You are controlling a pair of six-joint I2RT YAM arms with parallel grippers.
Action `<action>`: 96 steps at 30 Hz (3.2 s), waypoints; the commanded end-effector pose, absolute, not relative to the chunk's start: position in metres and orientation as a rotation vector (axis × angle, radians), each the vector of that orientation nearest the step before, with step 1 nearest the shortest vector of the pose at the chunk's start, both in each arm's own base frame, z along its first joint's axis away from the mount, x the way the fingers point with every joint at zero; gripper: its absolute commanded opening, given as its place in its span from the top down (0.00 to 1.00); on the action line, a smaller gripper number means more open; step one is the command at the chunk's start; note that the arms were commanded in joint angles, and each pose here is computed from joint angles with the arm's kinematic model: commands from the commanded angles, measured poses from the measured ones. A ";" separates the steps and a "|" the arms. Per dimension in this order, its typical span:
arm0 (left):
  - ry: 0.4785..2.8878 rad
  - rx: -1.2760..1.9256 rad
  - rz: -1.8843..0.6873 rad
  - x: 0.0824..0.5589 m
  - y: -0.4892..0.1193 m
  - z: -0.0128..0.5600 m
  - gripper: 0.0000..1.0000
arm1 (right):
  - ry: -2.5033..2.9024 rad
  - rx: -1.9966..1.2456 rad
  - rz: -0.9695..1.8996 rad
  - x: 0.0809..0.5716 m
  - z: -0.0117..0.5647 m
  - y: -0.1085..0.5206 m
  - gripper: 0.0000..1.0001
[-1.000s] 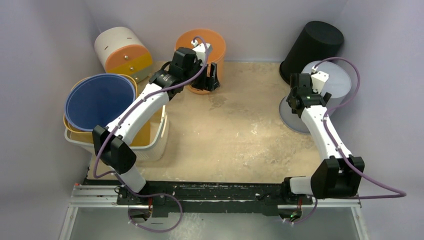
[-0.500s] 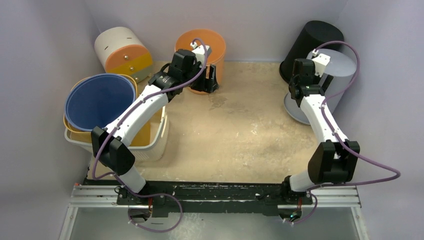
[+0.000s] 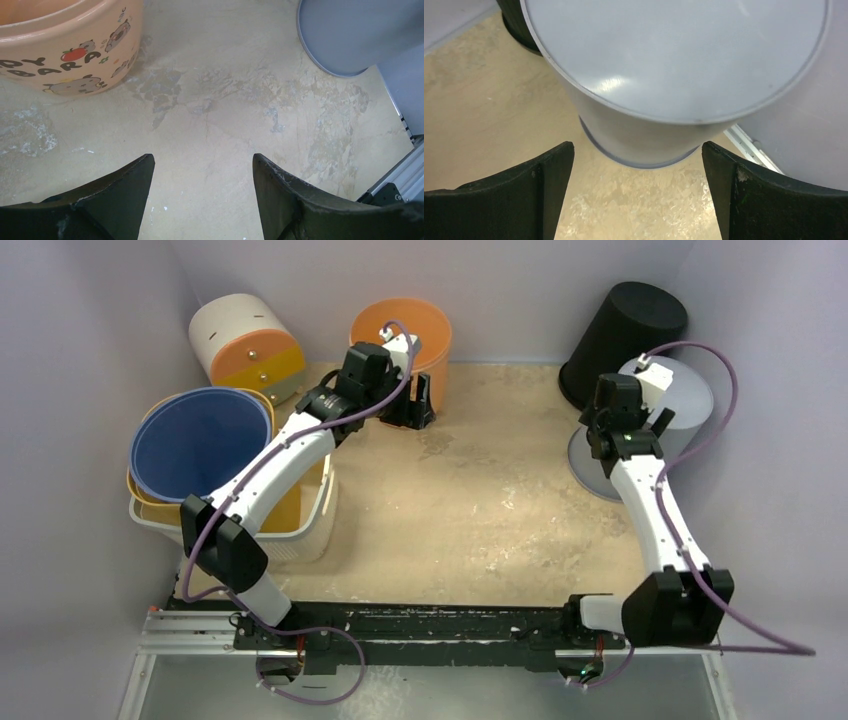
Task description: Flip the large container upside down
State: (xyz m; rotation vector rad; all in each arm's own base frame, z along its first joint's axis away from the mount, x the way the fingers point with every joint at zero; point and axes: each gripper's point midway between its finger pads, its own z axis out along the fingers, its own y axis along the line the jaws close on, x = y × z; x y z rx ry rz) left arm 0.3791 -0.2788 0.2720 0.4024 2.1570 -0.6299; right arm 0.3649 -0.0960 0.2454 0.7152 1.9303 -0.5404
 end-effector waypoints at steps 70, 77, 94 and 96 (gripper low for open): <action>1.931 0.497 -0.148 0.542 -0.278 0.271 0.35 | 1.852 0.194 0.175 0.431 0.368 0.066 0.02; 1.987 0.505 -0.113 0.543 -0.273 0.245 0.41 | 1.857 0.199 0.163 0.429 0.366 0.064 0.02; 2.100 0.556 -0.082 0.534 -0.268 0.199 0.87 | 1.859 0.208 0.139 0.419 0.363 0.058 0.01; 2.109 0.557 -0.080 0.530 -0.266 0.200 1.00 | 1.854 0.211 0.131 0.417 0.364 0.055 0.01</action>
